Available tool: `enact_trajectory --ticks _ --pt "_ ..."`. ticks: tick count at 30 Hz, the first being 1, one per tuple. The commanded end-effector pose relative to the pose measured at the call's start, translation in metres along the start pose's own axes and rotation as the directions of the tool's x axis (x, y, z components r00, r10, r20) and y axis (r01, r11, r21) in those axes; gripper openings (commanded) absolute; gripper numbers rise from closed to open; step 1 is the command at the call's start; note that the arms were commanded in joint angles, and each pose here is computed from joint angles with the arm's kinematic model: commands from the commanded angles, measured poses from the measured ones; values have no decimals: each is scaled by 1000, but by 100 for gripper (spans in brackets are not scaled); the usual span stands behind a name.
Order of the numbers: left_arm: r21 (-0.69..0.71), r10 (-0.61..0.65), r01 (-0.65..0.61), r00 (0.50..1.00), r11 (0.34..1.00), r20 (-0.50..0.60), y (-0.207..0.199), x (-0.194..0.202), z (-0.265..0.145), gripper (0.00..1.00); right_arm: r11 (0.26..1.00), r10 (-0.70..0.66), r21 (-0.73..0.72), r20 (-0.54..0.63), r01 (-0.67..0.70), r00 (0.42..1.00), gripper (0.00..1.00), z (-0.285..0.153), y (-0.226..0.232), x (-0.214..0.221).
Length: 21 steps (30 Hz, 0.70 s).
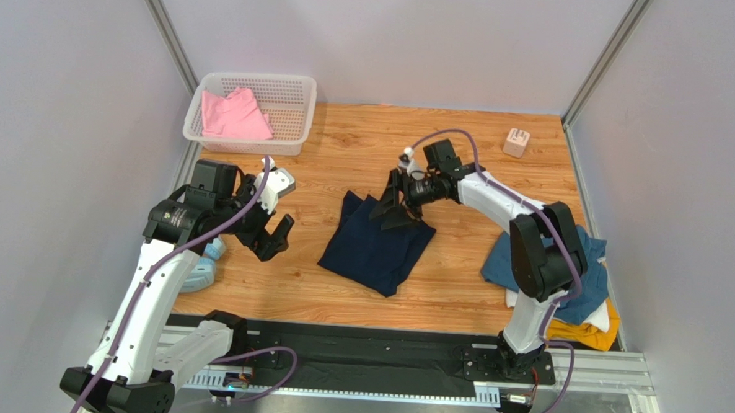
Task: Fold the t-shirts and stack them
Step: Smooth out wrinkles on the folded tshirt
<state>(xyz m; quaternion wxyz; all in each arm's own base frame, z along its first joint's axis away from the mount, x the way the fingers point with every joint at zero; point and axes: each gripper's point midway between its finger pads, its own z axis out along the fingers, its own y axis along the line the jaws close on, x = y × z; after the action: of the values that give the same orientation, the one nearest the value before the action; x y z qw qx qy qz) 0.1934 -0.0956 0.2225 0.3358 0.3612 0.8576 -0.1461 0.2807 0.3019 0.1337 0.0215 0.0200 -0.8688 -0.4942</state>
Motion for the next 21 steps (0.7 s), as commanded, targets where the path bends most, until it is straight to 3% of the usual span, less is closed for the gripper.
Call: enact_trajectory --ticks 1,15,21 --pt "-20 10 -9 998 1000 56 1 -16 -11 100 989 -140 -40 4 140 990 59 1 52 5" --pt "-44 23 -21 999 999 48 4 -13 -15 100 996 72 61 -159 -63 985 59 93 -58 -10" --pt "-39 28 -26 999 999 47 3 -12 -14 100 998 -51 17 -142 54 989 62 71 -21 -14"
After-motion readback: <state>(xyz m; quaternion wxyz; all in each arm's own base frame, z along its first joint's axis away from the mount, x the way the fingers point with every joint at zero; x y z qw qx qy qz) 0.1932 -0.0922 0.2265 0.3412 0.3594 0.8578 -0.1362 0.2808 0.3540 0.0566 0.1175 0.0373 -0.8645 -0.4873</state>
